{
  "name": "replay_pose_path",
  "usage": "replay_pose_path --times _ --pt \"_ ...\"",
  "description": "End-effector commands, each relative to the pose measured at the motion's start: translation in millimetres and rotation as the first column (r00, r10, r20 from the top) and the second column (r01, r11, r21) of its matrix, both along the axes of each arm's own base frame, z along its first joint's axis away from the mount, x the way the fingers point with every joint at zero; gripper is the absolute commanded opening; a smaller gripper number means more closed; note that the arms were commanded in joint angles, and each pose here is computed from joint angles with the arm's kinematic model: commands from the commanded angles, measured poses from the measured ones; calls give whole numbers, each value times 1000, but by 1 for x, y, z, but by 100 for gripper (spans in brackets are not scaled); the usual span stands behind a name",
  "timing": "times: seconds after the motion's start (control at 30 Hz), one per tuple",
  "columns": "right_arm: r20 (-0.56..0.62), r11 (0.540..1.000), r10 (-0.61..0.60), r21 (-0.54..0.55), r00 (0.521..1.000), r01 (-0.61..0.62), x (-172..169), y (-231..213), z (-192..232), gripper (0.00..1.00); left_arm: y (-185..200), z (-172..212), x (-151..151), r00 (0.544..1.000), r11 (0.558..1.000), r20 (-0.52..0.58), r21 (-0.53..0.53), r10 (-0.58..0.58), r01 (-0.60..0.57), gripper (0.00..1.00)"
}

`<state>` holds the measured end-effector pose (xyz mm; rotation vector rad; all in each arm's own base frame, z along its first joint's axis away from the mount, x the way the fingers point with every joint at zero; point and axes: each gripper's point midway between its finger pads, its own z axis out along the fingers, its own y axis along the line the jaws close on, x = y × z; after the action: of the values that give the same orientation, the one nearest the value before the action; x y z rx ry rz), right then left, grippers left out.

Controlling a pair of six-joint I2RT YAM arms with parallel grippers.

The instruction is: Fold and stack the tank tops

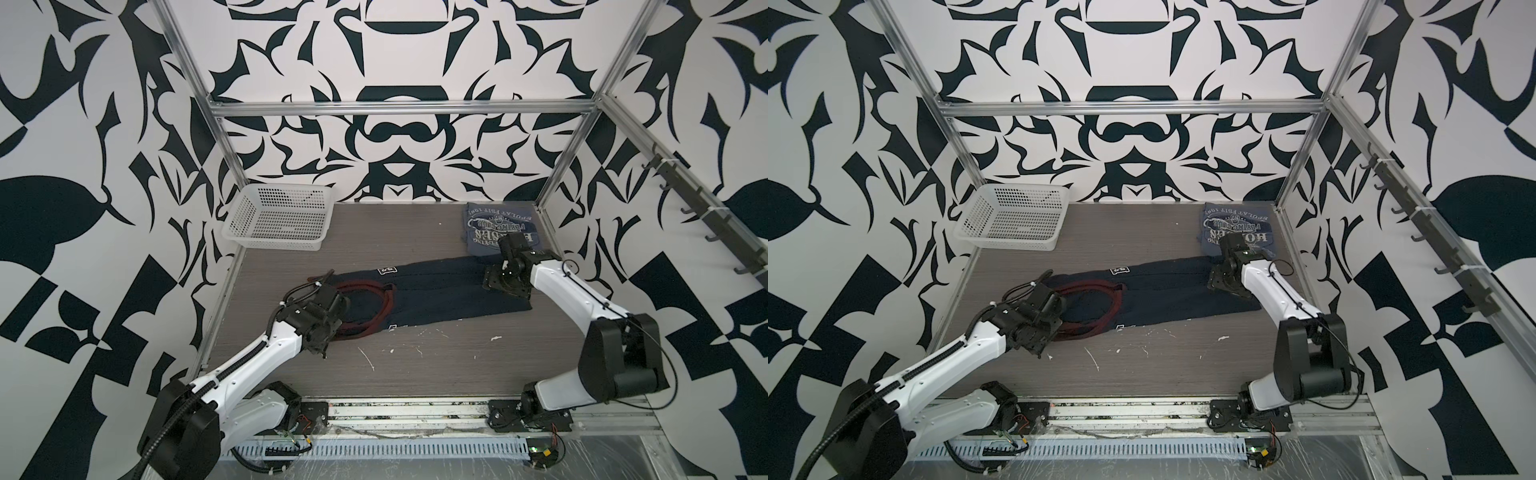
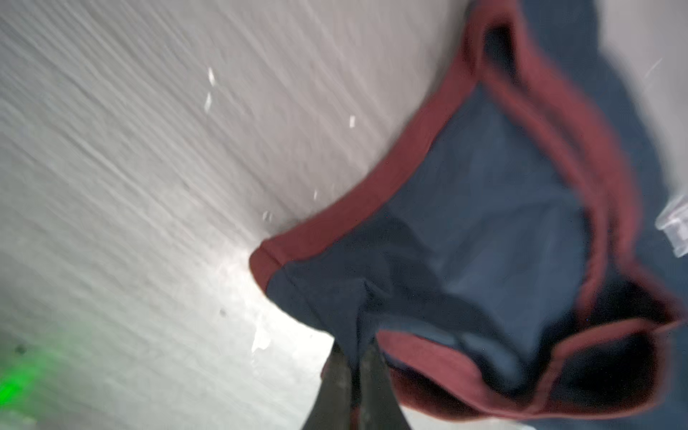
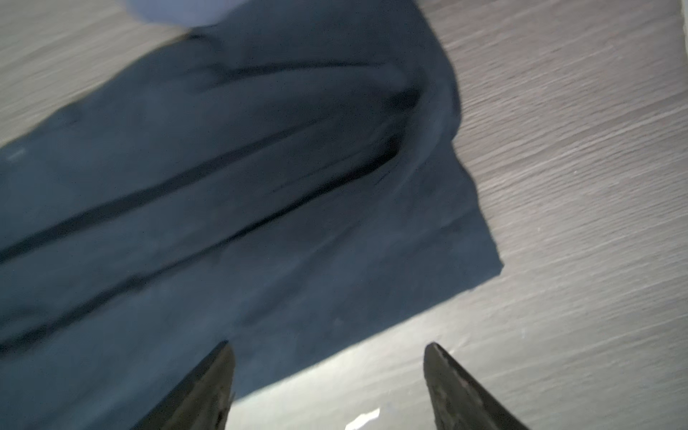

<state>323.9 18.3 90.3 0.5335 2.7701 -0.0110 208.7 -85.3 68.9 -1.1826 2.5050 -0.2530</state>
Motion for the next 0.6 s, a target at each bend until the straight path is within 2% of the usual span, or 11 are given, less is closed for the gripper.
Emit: replay_pose_path --times 0.0,0.2,0.43,0.57 --pt "13 1000 -7 12 1000 7 17 -2 -2 83 5 -3 6 1000 997 6 -71 20 -20 5" --pt "-63 996 -66 49 996 69 30 -16 -38 82 21 -16 17 996 987 -27 -135 89 -92 7" --pt "-154 990 -141 -28 978 138 24 -38 -64 81 42 -44 13 985 979 -91 -130 145 -156 11" --pt "-160 986 -163 -70 974 153 24 -46 -65 81 61 -57 11 972 969 -120 -120 204 -218 10"
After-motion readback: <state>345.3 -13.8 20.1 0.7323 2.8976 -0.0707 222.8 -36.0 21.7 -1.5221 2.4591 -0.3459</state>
